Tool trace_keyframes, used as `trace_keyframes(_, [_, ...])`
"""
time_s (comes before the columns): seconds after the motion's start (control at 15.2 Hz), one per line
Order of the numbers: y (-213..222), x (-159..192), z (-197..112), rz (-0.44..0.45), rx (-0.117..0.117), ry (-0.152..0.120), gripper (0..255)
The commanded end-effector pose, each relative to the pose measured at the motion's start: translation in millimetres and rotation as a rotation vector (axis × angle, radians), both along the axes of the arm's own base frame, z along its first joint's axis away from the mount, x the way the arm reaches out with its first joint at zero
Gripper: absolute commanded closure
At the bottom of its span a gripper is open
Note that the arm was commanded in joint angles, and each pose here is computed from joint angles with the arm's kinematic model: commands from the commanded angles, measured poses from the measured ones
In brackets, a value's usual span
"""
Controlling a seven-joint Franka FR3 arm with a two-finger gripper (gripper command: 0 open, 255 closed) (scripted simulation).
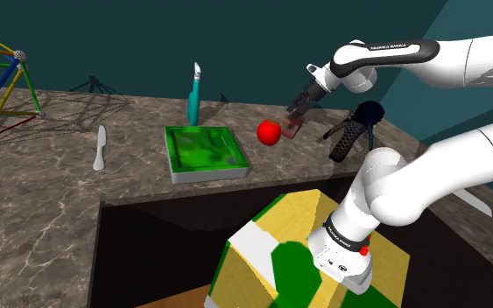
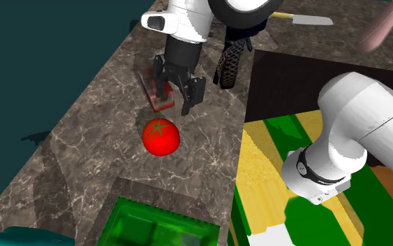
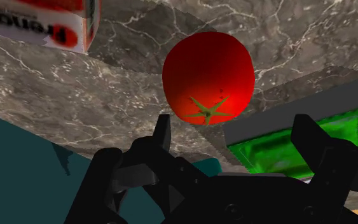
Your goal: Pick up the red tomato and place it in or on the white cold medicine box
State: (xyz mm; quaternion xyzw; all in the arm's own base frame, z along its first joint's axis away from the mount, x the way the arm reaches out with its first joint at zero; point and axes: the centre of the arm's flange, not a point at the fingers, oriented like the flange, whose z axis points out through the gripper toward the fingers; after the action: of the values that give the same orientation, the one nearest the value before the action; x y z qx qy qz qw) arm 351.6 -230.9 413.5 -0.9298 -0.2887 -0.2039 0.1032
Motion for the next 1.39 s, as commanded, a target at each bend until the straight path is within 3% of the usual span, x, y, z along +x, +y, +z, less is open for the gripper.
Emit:
trace_keyframes(0.0, [-7.0, 9.8, -12.9, 0.039, 0.006, -0.026, 0])
trace_keyframes(0.46, [4.4, 21.2, -43.6, 0.039, 0.006, -0.026, 0])
trace_keyframes(0.99, [4.4, 21.2, -43.6, 0.039, 0.006, -0.025, 0])
trace_keyframes(1.06, [4.4, 21.2, -43.6, 0.039, 0.006, -0.025, 255])
trace_keyframes(1.32, [4.4, 21.2, -43.5, 0.039, 0.006, -0.025, 255])
